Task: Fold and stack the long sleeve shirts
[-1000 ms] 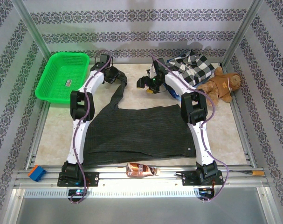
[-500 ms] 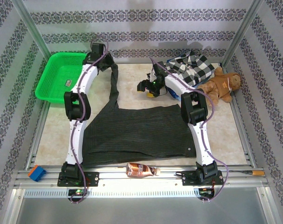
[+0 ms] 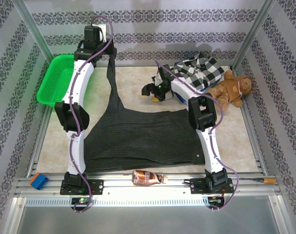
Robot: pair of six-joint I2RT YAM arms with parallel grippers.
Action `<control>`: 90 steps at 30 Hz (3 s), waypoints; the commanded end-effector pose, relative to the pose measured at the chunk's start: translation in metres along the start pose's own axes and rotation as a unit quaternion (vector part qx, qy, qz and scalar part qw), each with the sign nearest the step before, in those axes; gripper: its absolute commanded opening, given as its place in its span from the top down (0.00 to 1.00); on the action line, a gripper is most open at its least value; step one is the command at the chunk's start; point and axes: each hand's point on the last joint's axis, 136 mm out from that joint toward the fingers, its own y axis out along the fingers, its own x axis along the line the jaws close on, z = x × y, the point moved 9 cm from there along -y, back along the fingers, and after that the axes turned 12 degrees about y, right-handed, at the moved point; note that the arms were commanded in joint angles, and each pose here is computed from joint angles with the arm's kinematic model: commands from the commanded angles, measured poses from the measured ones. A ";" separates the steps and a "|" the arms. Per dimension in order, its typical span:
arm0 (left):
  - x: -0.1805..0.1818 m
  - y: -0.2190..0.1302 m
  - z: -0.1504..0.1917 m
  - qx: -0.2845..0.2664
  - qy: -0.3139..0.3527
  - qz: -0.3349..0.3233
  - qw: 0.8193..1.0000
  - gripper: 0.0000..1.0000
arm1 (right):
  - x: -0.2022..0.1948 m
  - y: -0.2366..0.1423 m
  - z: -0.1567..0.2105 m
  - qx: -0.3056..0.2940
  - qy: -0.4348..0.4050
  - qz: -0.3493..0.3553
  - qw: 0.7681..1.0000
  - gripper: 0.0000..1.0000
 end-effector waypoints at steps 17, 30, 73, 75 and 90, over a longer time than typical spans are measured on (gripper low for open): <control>0.026 -0.015 0.044 0.208 0.153 -0.289 0.922 1.00 | 0.015 -0.004 0.009 0.005 -0.005 -0.017 1.000 0.23; 0.024 0.005 0.074 0.282 0.213 -0.312 0.882 1.00 | 0.082 0.025 0.030 0.047 -0.083 -0.137 0.986 0.25; 0.052 0.000 0.001 -0.111 -0.144 0.122 0.976 1.00 | 0.073 0.087 0.064 0.048 -0.090 -0.088 0.991 0.43; 0.059 0.001 0.001 -0.128 -0.164 0.144 0.968 1.00 | 0.071 0.089 0.060 0.046 -0.087 -0.090 0.991 0.45; 0.080 0.003 0.005 -0.160 -0.194 0.222 0.942 1.00 | 0.066 0.082 0.045 0.026 -0.071 -0.151 0.986 0.47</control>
